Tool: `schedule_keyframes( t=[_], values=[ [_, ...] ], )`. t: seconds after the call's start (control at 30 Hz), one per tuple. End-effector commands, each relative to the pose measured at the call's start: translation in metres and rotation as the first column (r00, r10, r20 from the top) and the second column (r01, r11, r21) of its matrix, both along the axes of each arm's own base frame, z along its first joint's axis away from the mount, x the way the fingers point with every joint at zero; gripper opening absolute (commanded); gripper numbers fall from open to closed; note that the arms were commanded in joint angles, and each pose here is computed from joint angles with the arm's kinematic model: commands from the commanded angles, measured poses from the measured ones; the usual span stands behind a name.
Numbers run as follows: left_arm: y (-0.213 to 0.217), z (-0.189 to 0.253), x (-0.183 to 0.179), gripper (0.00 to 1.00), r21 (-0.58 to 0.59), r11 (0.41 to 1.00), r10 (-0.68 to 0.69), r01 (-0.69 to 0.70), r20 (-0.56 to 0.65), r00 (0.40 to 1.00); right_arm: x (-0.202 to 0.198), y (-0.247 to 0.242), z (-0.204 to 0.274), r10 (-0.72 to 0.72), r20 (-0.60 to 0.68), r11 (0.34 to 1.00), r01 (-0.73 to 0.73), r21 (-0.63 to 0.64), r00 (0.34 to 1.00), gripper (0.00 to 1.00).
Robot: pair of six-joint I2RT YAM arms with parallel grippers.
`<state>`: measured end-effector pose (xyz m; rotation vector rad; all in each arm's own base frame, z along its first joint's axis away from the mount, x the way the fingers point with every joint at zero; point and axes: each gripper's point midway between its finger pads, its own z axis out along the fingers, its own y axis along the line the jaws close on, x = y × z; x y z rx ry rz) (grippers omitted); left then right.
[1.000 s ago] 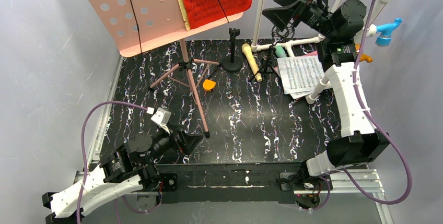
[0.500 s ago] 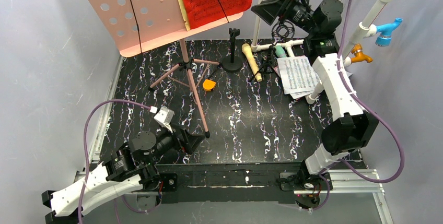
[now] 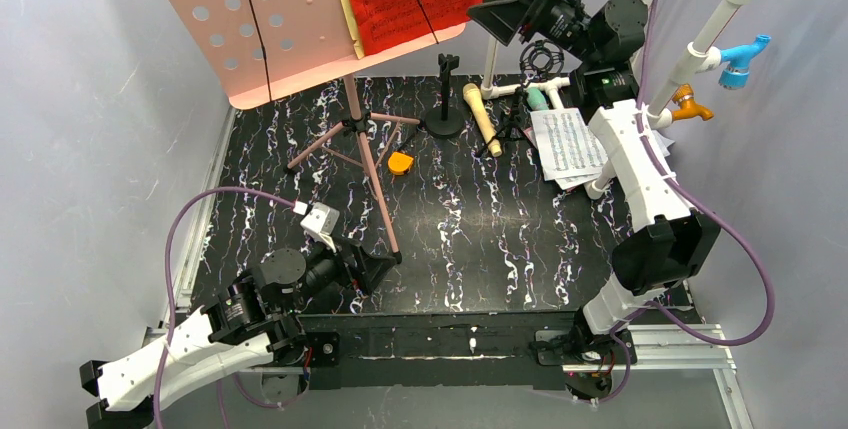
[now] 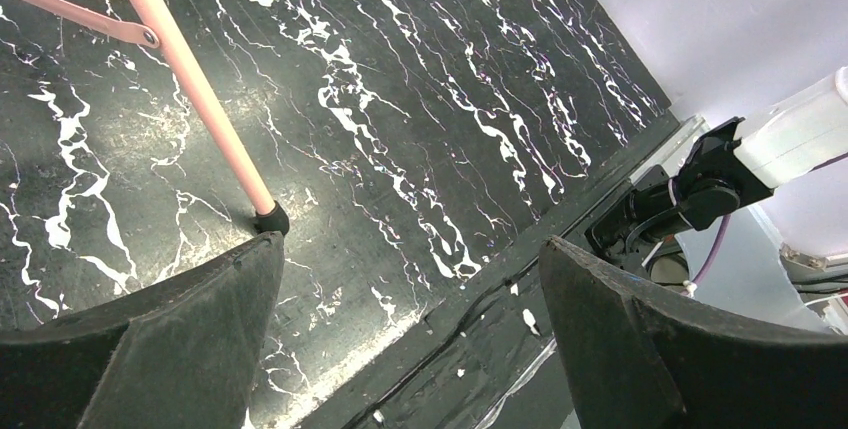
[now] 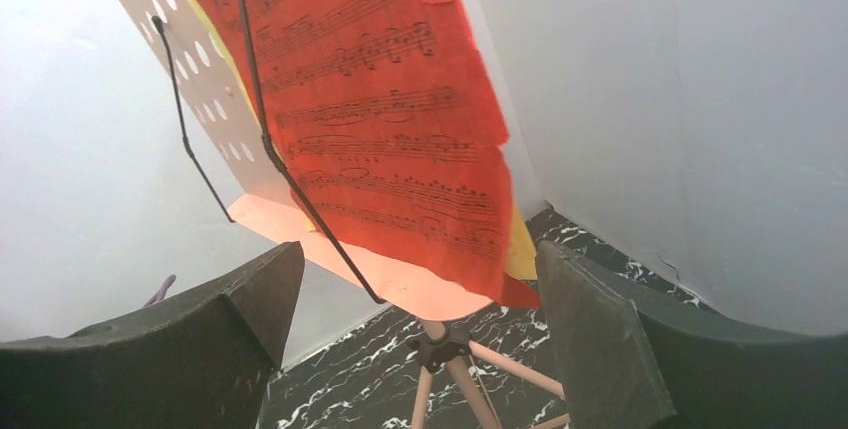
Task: Pack up the instrument practice props
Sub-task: Pick up the sheet music from the music stand.
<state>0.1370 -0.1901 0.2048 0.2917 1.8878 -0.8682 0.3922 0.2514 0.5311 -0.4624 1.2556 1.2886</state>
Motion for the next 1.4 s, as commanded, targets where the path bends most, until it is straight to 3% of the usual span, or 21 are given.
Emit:
schedule_keyframes(
  t=[0.0, 0.53, 0.6, 0.67, 0.93, 1.37],
  values=[
    [-0.001, 0.014, 0.002, 0.98, -0.027, 1.0, 0.006, -0.005, 0.022, 1.0, -0.015, 0.003, 0.028, 0.023, 0.104, 0.999, -0.026, 0.026, 0.994, 0.94],
    [-0.003, 0.014, 0.002, 0.98, -0.036, 0.999, 0.002, -0.002, 0.022, 1.0, -0.034, 0.0, 0.037, 0.038, 0.147, 0.999, -0.041, 0.019, 0.988, 0.79],
    [-0.004, 0.013, 0.002, 1.0, -0.034, 0.999, -0.001, 0.001, 0.021, 1.0, -0.039, -0.001, 0.04, 0.04, 0.157, 0.999, -0.044, 0.02, 0.987, 0.6],
    [-0.006, 0.013, 0.002, 1.0, -0.037, 0.999, -0.004, 0.005, 0.019, 1.0, -0.037, -0.001, 0.039, 0.031, 0.151, 0.999, -0.035, 0.02, 0.988, 0.56],
    [-0.008, 0.015, 0.003, 1.0, -0.028, 1.0, -0.007, 0.007, 0.022, 1.0, -0.002, -0.003, 0.024, -0.072, 0.095, 0.997, 0.072, 0.003, 0.993, 0.57],
    [-0.006, 0.014, 0.004, 1.0, -0.023, 1.0, -0.001, 0.001, 0.022, 1.0, 0.004, 0.003, 0.023, -0.064, 0.106, 0.998, 0.065, -0.001, 0.992, 0.57]
  ],
)
